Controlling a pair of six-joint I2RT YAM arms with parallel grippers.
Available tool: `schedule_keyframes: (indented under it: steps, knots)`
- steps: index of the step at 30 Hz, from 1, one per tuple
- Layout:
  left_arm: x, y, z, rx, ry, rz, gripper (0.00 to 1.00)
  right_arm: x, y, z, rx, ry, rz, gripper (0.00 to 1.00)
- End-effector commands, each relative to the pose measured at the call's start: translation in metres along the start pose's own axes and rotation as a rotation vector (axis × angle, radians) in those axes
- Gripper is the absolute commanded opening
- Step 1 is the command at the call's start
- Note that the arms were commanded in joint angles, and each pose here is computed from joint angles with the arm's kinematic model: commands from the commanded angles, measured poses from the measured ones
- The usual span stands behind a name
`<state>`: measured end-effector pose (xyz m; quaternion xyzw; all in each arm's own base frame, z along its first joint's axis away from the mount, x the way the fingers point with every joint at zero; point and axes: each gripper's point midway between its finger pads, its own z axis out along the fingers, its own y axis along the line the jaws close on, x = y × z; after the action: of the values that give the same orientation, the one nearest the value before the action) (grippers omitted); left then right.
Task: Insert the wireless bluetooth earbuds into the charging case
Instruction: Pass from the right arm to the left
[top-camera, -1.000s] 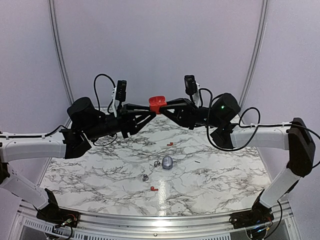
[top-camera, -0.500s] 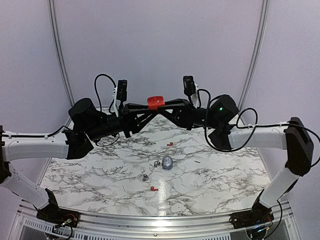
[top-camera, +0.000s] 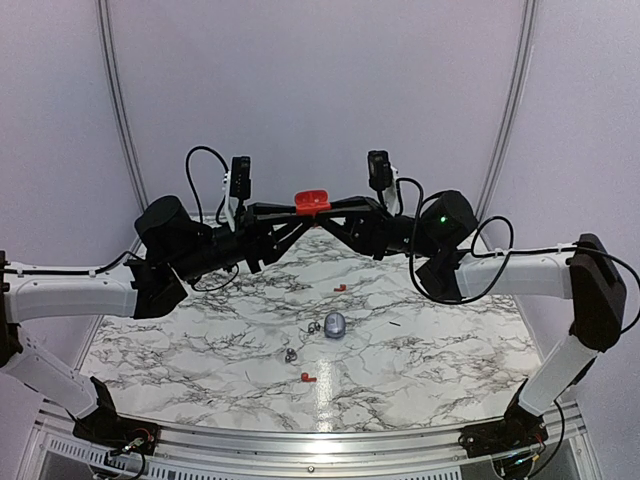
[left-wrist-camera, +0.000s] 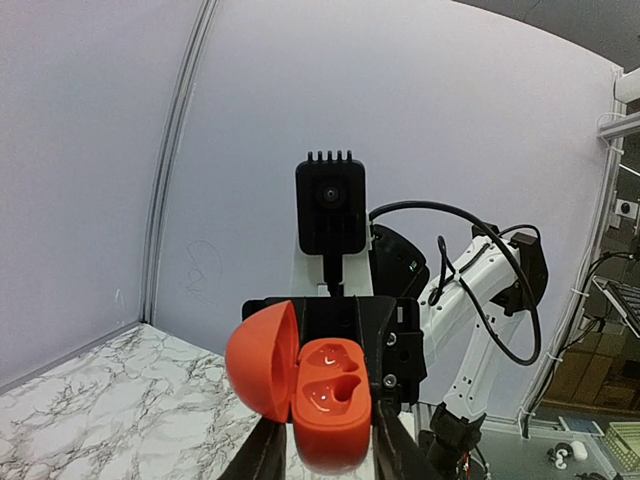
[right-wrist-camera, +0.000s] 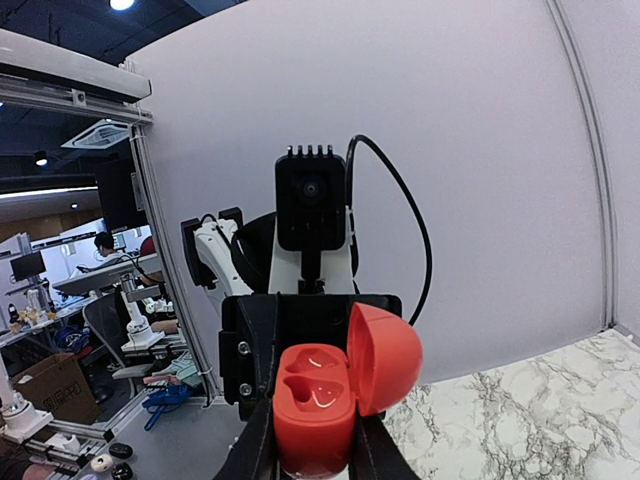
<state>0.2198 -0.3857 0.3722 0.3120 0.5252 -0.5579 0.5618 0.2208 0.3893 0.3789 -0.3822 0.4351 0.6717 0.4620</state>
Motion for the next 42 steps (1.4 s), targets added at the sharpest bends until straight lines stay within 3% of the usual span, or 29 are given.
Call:
schedule_keyframes:
  steps: [1, 9, 31, 36, 39, 42]
  knots:
    - [-0.022, -0.01, 0.001, 0.032, -0.07, 0.026, 0.32, -0.005, 0.007, 0.005, -0.029, -0.009, -0.012, 0.06]
    - [-0.021, -0.008, 0.003, 0.03, -0.068, 0.028, 0.24, -0.005, 0.009, 0.006, -0.036, -0.009, -0.012, 0.06]
    - [-0.017, -0.004, 0.008, 0.027, -0.059, 0.024, 0.27, -0.005, 0.009, 0.006, -0.038, -0.011, -0.008, 0.07]
    - [-0.016, -0.006, 0.007, 0.035, -0.055, 0.031, 0.15, -0.005, 0.009, 0.005, -0.038, -0.008, -0.01, 0.07]
    - [-0.017, -0.008, 0.002, 0.033, -0.053, 0.052, 0.1, -0.004, 0.005, 0.001, -0.027, -0.002, -0.003, 0.17]
    - [-0.016, -0.009, -0.005, 0.021, -0.033, 0.082, 0.08, -0.007, 0.0, -0.008, -0.005, 0.001, 0.008, 0.37]
